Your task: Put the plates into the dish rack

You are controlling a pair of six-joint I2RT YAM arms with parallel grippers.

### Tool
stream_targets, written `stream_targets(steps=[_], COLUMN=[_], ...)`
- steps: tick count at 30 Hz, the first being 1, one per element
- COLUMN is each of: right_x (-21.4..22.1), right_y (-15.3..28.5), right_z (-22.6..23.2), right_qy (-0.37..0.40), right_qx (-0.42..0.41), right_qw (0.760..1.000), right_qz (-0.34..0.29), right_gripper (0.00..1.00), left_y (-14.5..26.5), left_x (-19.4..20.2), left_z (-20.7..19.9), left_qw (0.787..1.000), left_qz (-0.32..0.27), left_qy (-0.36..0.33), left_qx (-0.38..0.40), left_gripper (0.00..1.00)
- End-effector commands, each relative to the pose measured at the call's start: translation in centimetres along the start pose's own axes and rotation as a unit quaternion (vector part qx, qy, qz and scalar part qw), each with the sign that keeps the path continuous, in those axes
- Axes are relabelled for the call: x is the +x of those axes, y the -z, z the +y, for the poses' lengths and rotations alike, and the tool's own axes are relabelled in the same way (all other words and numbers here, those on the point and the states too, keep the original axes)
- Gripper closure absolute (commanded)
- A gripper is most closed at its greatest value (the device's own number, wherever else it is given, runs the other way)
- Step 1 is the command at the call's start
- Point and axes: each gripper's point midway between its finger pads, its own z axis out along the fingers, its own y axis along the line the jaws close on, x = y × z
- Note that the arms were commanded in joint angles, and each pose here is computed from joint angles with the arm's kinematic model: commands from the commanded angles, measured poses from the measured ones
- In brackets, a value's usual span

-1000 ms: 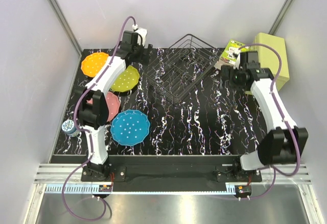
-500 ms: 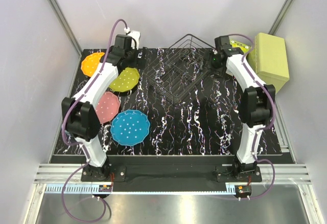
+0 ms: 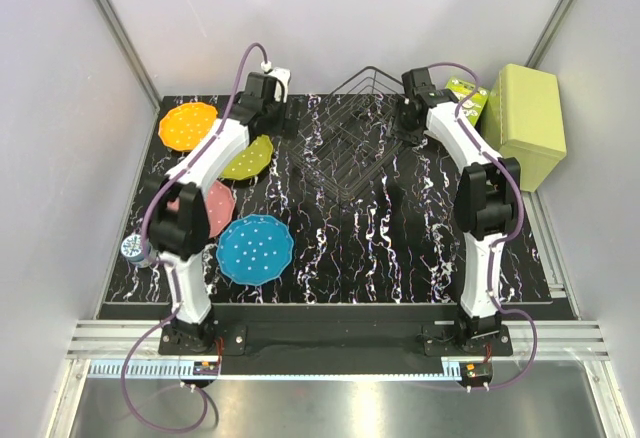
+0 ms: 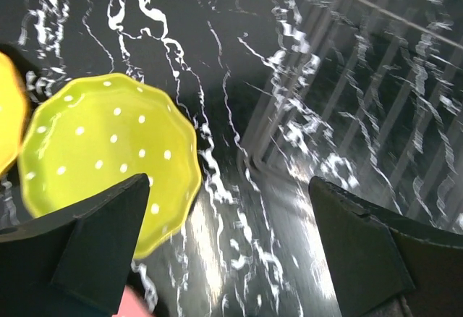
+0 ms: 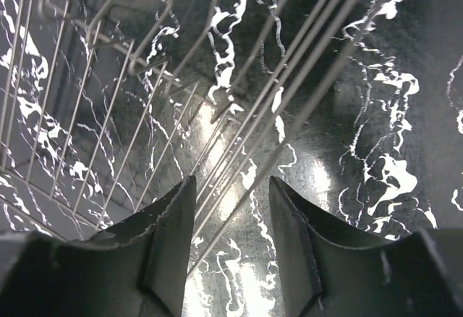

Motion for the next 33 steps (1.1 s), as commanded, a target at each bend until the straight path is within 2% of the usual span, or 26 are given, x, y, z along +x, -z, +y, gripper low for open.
stream_targets(steps=[1,5,10,15,20,21,24,33], right_x=[-0.9,-0.7,-0.6,-0.1,0.7,0.8,0.8,1.1], right_y=[0.1,-0.6,-1.1,-1.0,-0.1,0.0,0.2,0.2], right_z=[0.3,0.2,0.1,-1.0,-1.3,-1.3,-1.4,-1.5], right_qy=[0.037,0.051,0.08,0.11,0.126,0.133,0.158,0.192], right_qx=[0.017,0.018,0.019,0.036,0.03,0.029,0.026,0.02], right_qw=[0.999,0.998,0.997,0.993,0.992,0.991,0.987,0.981], right_qz=[-0.022,-0.017,-0.015,-0.013,-0.006,-0.005,-0.004,0.005], right_gripper=[0.51,0.58,0.61,0.76,0.8,0.82,1.0,1.0], left_y=[-2.7,-4.3,-5.5,-5.9,-5.1,-4.9,-4.3,-2.5], left_x=[-3.7,-4.8,-4.5,-2.3,-1.3,-1.4,-1.1,-1.1], left_z=[1.9,3.0,2.9,0.0,-1.0,-0.9,-0.6,-0.6], left_qw=[0.998,0.998,0.998,0.995,0.992,0.992,0.993,0.993], left_qz=[-0.038,-0.046,-0.041,-0.012,0.001,0.0,0.001,-0.007], left_qy=[0.042,0.038,0.044,0.065,0.08,0.079,0.081,0.082], left_qx=[-0.01,-0.019,-0.008,0.071,0.095,0.094,0.09,0.089], left_gripper=[0.01,0.01,0.01,0.01,0.01,0.01,0.01,0.01])
